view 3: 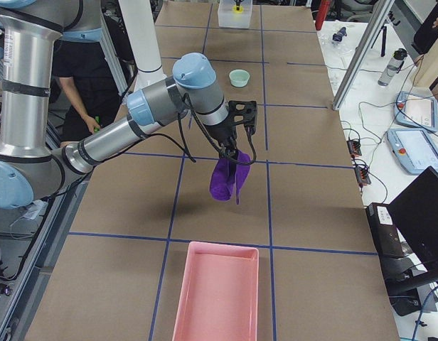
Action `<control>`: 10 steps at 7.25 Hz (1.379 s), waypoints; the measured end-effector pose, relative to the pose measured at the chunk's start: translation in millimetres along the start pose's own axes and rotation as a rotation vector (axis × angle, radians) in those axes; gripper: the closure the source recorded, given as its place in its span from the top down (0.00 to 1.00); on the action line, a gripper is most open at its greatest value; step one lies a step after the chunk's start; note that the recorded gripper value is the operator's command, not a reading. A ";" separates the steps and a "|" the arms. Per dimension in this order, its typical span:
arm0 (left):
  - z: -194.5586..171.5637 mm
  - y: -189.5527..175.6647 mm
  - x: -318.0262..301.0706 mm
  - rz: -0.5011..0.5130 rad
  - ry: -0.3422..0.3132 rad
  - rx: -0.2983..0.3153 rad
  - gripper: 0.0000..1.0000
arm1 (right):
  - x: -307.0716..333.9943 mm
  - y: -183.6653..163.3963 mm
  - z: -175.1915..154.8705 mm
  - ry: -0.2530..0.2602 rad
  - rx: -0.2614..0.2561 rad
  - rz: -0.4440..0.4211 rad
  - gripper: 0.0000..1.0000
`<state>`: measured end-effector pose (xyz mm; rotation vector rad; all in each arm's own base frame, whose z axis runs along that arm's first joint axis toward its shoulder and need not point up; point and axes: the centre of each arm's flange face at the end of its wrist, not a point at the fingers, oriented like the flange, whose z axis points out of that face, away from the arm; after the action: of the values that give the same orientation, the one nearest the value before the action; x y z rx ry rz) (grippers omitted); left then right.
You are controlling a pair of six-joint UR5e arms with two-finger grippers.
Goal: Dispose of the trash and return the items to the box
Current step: 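Carry the cloth to the pink bin while the left carries the cup to the box, then release the cup into the clear box and the cloth into the pink bin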
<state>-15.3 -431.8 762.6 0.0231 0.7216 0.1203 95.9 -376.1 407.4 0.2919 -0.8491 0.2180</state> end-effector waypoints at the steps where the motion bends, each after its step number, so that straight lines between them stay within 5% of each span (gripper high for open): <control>1: 1.6 0.8 -0.7 -0.001 0.000 -0.003 0.85 | 3.6 -0.5 -2.8 0.008 0.009 -0.010 0.00; 2: 2.0 1.0 -0.7 0.000 0.000 -0.002 1.00 | 5.8 -0.9 -5.1 0.013 0.016 -0.018 0.00; 7: -26.9 10.5 3.3 0.020 -0.023 0.073 1.00 | 15.4 -3.0 -12.2 0.025 0.036 -0.064 0.00; 10: -124.4 29.6 -27.5 -0.071 -0.216 0.269 1.00 | 33.1 -5.8 -9.0 0.041 0.033 -0.075 0.00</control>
<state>-120.9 -408.2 689.1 0.2632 0.5181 -0.0477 125.3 -376.1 426.0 0.3489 -0.7926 0.1675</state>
